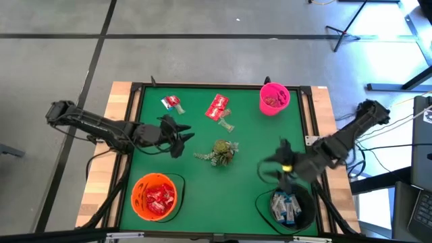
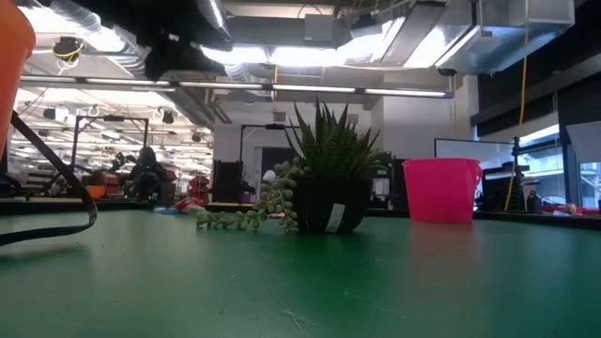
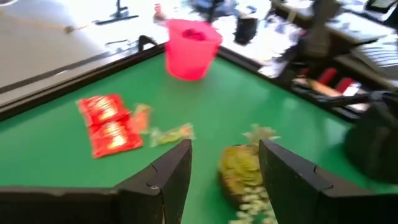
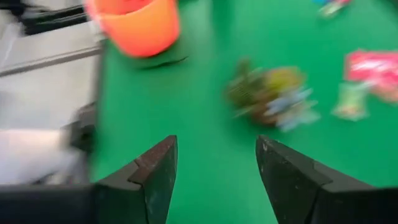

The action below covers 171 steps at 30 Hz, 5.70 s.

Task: Sort candy
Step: Put the orange gummy into the pink bucket, then put the green gummy into the pink bucket

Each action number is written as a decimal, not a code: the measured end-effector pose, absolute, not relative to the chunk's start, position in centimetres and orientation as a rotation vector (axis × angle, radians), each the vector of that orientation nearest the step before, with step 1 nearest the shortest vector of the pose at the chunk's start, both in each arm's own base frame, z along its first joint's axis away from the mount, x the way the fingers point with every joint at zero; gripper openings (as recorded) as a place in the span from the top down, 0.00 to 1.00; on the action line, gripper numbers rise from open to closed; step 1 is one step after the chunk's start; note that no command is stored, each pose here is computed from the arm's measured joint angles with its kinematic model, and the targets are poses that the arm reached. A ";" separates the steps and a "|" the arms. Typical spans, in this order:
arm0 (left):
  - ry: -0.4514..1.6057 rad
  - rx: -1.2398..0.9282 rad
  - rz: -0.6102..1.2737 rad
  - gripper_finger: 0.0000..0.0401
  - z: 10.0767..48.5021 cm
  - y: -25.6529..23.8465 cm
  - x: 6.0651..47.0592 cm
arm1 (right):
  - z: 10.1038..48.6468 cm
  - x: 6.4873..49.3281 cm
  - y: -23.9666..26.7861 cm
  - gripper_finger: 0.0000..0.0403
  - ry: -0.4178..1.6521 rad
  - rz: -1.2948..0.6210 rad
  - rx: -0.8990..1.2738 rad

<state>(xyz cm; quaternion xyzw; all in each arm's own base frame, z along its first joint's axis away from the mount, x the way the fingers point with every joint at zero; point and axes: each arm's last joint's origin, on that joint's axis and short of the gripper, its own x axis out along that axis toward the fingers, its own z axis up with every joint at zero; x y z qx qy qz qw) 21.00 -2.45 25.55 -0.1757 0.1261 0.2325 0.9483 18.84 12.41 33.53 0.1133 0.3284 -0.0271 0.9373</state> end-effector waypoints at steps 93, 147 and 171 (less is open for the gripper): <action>0.512 -0.390 0.568 0.55 23.4 1.5 20.1 | 32.8 20.3 -7.5 0.94 0.794 -0.929 0.120; 0.430 -0.540 0.667 0.55 23.5 1.6 20.1 | 32.1 17.4 -12.6 0.55 0.426 -0.645 0.282; -0.033 -0.657 0.509 0.55 28.0 0.1 24.4 | 24.9 21.5 -4.7 0.55 0.353 -0.239 0.156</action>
